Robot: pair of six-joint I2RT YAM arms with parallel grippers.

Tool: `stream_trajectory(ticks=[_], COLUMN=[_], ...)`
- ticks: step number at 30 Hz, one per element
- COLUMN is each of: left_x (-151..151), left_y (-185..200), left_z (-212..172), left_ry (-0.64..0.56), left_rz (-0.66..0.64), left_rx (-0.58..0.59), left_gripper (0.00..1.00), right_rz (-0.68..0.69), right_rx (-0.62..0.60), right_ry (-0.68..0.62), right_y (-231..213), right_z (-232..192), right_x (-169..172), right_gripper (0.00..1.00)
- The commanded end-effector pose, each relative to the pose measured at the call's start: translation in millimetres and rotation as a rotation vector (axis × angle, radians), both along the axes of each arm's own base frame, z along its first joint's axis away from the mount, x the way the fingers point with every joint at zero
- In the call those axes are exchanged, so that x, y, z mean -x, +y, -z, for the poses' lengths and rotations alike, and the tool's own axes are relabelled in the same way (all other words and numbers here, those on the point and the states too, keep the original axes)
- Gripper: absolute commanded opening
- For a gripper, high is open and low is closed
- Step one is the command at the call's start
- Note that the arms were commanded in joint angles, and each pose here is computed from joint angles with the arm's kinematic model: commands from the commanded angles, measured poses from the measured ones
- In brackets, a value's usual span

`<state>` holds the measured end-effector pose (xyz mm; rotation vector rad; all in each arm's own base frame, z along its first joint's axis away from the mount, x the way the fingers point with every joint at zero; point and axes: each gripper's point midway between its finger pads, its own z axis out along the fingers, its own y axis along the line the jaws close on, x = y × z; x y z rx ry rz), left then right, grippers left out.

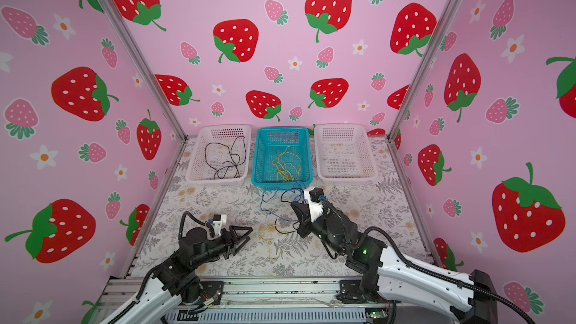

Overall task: Untangle the cables
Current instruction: 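Grasp the yellow wire with the left gripper and pull it from the tangle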

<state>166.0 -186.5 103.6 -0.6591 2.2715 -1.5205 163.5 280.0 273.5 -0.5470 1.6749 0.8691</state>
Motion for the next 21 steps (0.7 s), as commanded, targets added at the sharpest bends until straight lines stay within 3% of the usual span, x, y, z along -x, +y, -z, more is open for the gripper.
stream_trajectory(ticks=[1, 15, 21], left_x=[0.4, 1.4, 1.0], left_y=[-3.5, -53.6, -68.9], left_z=[-3.8, 1.9, 11.8], left_ry=[-0.002, -0.02, 0.005], left_rz=[0.018, 0.154, 0.198], left_rx=[-0.058, -0.154, -0.169], left_gripper=[0.6, 0.6, 0.54], right_rz=[0.021, 0.02, 0.022], right_rx=[0.005, 0.017, 0.013], right_ry=[0.013, 0.012, 0.014], right_y=[-2.8, -3.2, -6.1], right_z=[5.4, 8.3, 9.4], right_x=[-1.8, -1.4, -0.6], right_gripper=[0.0, 0.0, 0.0])
